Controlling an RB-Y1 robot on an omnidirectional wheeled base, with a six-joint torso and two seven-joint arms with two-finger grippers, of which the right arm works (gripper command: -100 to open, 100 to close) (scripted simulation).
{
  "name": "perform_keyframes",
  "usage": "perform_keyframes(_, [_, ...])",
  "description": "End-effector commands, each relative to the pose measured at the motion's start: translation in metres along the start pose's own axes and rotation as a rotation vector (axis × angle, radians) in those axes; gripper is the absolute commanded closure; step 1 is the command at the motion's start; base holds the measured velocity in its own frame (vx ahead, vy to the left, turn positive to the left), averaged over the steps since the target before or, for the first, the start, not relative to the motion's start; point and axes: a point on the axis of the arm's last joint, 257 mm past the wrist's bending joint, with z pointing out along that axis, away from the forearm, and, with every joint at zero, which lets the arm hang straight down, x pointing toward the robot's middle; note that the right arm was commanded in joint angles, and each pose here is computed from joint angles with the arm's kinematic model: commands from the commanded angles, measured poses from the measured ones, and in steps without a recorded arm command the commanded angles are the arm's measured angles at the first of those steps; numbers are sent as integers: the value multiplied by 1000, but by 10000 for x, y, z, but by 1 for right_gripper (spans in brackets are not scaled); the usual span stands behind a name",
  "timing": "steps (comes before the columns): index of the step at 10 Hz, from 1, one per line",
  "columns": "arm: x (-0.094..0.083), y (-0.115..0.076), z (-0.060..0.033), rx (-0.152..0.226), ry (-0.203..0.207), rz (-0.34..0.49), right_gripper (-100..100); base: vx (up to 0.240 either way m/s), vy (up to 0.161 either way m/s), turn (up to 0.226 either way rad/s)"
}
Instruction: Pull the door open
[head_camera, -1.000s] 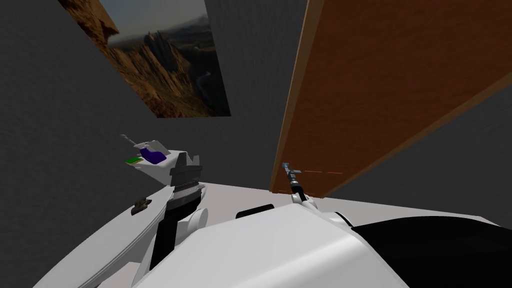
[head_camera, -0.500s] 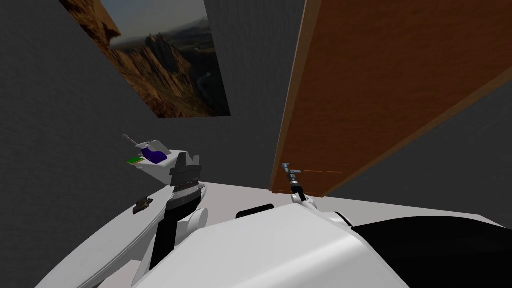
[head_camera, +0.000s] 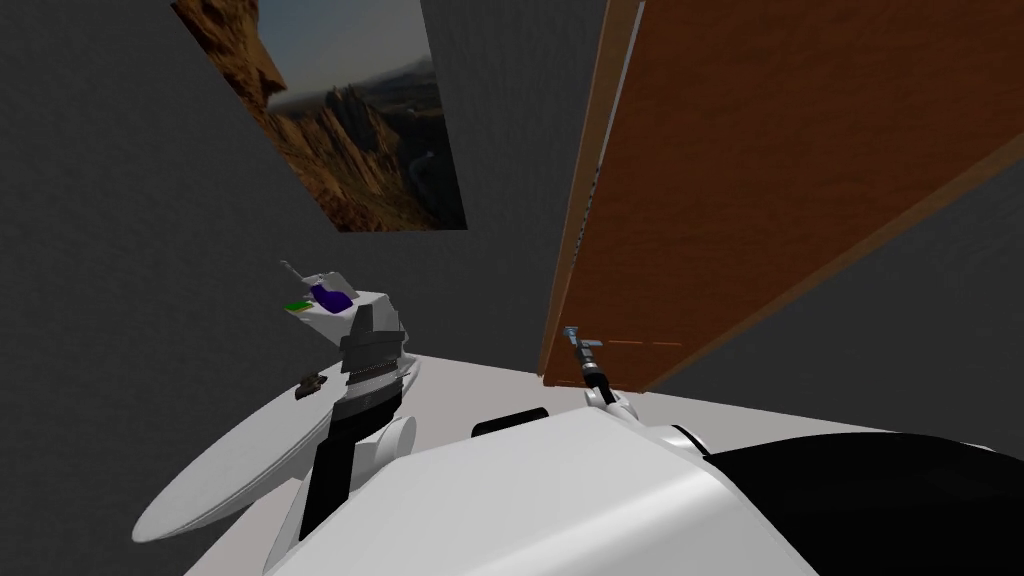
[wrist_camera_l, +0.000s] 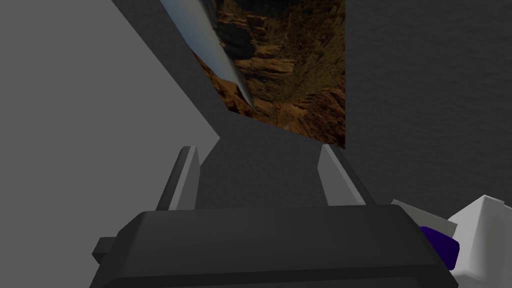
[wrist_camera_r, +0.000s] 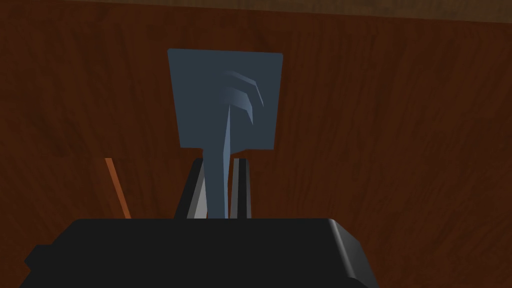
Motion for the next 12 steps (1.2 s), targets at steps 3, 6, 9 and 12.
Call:
perform_keyframes(3, [8, -3, -74, 1, 54, 1, 100, -220, -59, 153])
perform_keyframes(6, [24, -4, -128, 4, 95, 2, 100, -242, -52, 122])
perform_keyframes(9, [62, -24, -219, 6, 136, 2, 100, -178, -32, 83])
perform_keyframes(12, [70, -10, -322, 3, 188, 1, 100, -227, -68, 84])
